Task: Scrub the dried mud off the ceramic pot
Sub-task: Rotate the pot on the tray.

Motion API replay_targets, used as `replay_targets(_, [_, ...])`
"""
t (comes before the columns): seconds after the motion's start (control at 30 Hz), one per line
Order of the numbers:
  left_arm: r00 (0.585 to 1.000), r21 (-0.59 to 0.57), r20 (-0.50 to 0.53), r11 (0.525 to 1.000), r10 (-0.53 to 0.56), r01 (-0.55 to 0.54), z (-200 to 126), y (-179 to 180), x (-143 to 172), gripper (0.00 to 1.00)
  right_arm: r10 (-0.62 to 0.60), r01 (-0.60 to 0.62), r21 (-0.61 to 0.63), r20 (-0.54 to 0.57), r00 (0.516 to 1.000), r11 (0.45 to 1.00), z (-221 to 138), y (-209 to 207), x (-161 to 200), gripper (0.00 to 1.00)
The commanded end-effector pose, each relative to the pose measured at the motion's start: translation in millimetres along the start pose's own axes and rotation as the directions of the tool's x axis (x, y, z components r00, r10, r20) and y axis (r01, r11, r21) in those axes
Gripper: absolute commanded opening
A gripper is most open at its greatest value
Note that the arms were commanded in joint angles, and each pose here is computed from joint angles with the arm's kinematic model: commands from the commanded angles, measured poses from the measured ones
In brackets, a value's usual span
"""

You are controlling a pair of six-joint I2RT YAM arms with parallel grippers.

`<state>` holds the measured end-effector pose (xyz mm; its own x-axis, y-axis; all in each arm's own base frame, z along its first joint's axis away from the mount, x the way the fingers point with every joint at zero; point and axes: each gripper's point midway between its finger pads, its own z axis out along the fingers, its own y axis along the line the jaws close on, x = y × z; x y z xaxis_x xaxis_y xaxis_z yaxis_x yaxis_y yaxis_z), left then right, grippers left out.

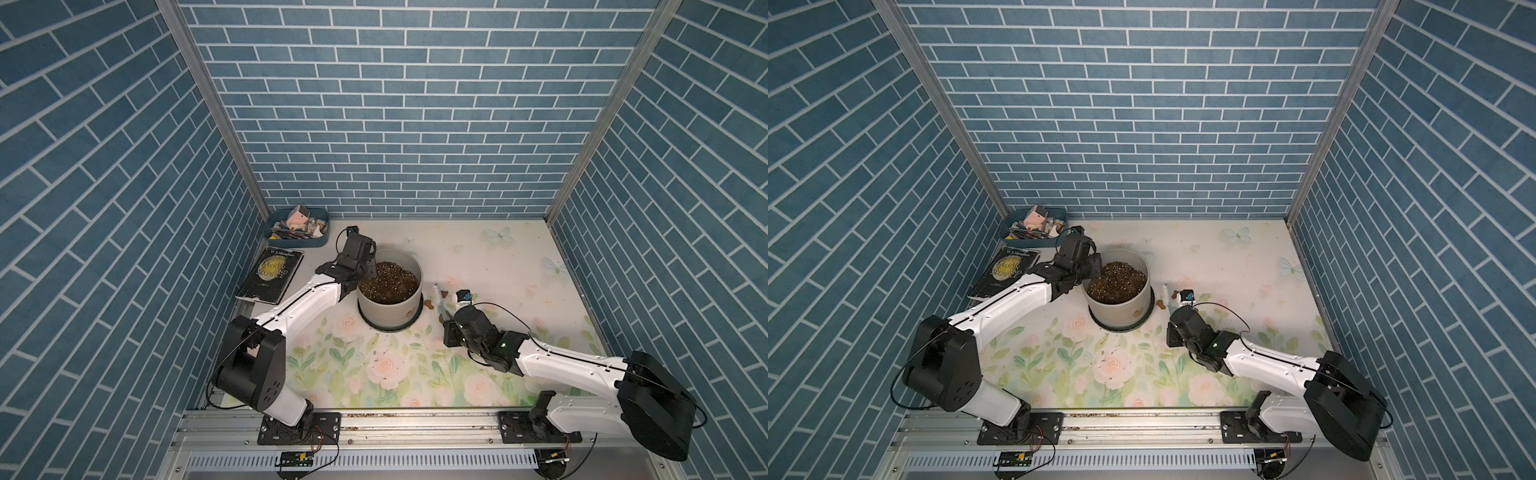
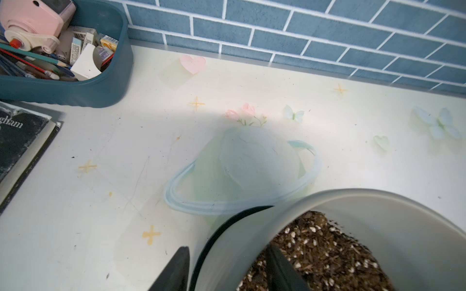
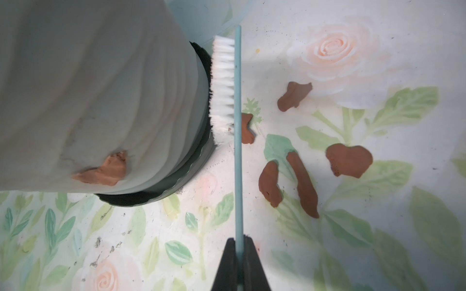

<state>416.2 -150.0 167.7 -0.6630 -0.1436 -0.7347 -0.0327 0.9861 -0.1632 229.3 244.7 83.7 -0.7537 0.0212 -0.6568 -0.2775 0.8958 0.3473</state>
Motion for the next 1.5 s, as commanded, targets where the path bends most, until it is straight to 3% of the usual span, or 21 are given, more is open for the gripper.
replay_targets(0.0, [1.0, -0.027, 0.016, 1.0, -0.002, 0.002, -1, 5, -6, 0.45, 0.035, -0.034, -0.036, 0.026, 0.999, 0.999, -4, 7, -4, 0.0])
replay_targets(0.2, [1.0, -0.106, 0.004, 0.994, -0.003, 0.004, -12, 25, 3, 0.26, 0.038, -0.037, -0.039, 0.033, 0.999, 0.999, -6, 7, -6, 0.0])
replay_targets(0.47, [1.0, -0.119, -0.015, 0.993, -0.027, 0.025, -36, 38, 18, 0.0, 0.048, -0.046, -0.041, 0.037, 0.998, 0.998, -7, 6, -6, 0.0])
replay_targets(0.7, [0.996, 0.0, -0.046, 0.997, -0.077, 0.077, -49, 28, 37, 0.0, 0.044, -0.042, -0.055, 0.036, 0.998, 0.998, -10, 13, -1, 0.0])
replay_targets(0.73, [0.995, 0.025, -0.045, 0.996, -0.085, 0.087, -50, 24, 38, 0.04, 0.042, -0.04, -0.055, 0.032, 0.999, 0.998, -10, 13, 1, 0.0])
replay_targets(0.83, [0.995, 0.058, -0.027, 0.993, -0.101, 0.102, -50, 19, 34, 0.32, 0.034, -0.032, -0.053, 0.024, 0.999, 0.998, -9, 16, 6, 0.0])
replay_targets(1.0, [0.995, 0.038, 0.006, 0.994, -0.102, 0.102, -45, 19, 19, 0.48, 0.028, -0.027, -0.053, 0.017, 0.999, 0.998, -7, 19, 10, 0.0])
replay_targets(1.23, [0.994, 0.015, 0.039, 0.995, -0.104, 0.103, -33, 23, 5, 0.52, 0.035, -0.036, -0.038, -0.006, 0.999, 0.999, -1, 20, 16, 0.0])
replay_targets(1.47, [0.993, -0.003, 0.035, 0.993, -0.115, 0.115, -26, 33, 7, 0.38, 0.053, -0.053, -0.022, -0.026, 0.998, 0.998, 5, 20, 19, 0.0])
